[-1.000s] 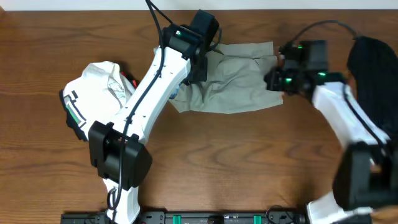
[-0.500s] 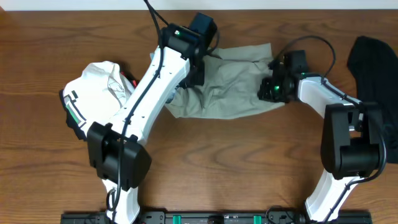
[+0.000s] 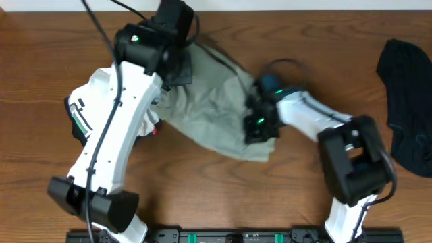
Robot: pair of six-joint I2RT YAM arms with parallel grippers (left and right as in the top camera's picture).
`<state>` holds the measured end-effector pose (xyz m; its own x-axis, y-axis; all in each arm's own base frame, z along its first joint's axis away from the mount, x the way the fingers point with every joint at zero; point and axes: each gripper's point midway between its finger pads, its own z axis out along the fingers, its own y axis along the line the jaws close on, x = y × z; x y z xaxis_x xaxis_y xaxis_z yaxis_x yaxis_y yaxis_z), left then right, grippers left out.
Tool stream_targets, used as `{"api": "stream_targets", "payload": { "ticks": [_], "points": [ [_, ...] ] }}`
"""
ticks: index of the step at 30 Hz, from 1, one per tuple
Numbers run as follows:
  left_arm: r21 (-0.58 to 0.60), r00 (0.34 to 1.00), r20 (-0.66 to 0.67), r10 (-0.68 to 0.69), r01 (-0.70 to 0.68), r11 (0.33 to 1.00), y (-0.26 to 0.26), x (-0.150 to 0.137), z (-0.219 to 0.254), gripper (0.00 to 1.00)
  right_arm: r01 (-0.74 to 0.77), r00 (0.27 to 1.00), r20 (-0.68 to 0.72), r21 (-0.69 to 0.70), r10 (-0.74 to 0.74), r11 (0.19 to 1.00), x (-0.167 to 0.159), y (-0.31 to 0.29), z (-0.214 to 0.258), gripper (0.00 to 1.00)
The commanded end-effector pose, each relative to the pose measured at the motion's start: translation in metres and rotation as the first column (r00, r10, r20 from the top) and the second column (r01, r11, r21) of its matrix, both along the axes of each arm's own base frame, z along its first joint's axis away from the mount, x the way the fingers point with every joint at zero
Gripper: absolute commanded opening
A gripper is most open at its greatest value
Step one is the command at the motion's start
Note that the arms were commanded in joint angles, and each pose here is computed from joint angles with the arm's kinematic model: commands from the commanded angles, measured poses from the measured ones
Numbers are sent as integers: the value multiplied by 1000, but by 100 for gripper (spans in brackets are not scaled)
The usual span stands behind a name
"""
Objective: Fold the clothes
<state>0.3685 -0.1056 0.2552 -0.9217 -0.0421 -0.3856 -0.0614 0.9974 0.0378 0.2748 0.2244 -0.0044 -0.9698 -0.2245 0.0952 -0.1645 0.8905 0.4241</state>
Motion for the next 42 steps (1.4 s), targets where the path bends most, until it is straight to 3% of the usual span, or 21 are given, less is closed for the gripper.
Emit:
{"api": "stream_targets", "payload": {
  "ticks": [1,5,11,18,23,30,35,42],
  "points": [
    [4,999,28,-20,20,1000,-5,4,6,17,-52,997,-60,-45,49,998,-33,12,-13,1],
    [-2,998,45,-43,43,999,-19,13,0,22,-87,996,8,-22,87,996,-31,19,8,1],
    [-2,995,15,-98,98,995,-49,17,-19,21,-29,962,273,10,25,1000,6,0,83,1],
    [15,988,-56,-147,148,989,-86,10,-51,21,311,837,479,-17,-265,950,38,-70,154,1],
    [13,986,-88,-142,144,990,-108,5,-71,21,482,807,429,-81,-406,872,36,-113,147,1],
    [2,987,-87,-136,137,991,-124,4,-80,22,597,785,373,-247,-494,763,45,-160,102,1],
    [5,987,-89,-131,132,991,-120,6,-80,21,345,931,143,-52,-335,937,37,-106,72,1],
    [33,989,-80,-125,128,991,-115,8,-80,22,220,969,113,7,-220,975,29,-93,67,1]
  ]
}}
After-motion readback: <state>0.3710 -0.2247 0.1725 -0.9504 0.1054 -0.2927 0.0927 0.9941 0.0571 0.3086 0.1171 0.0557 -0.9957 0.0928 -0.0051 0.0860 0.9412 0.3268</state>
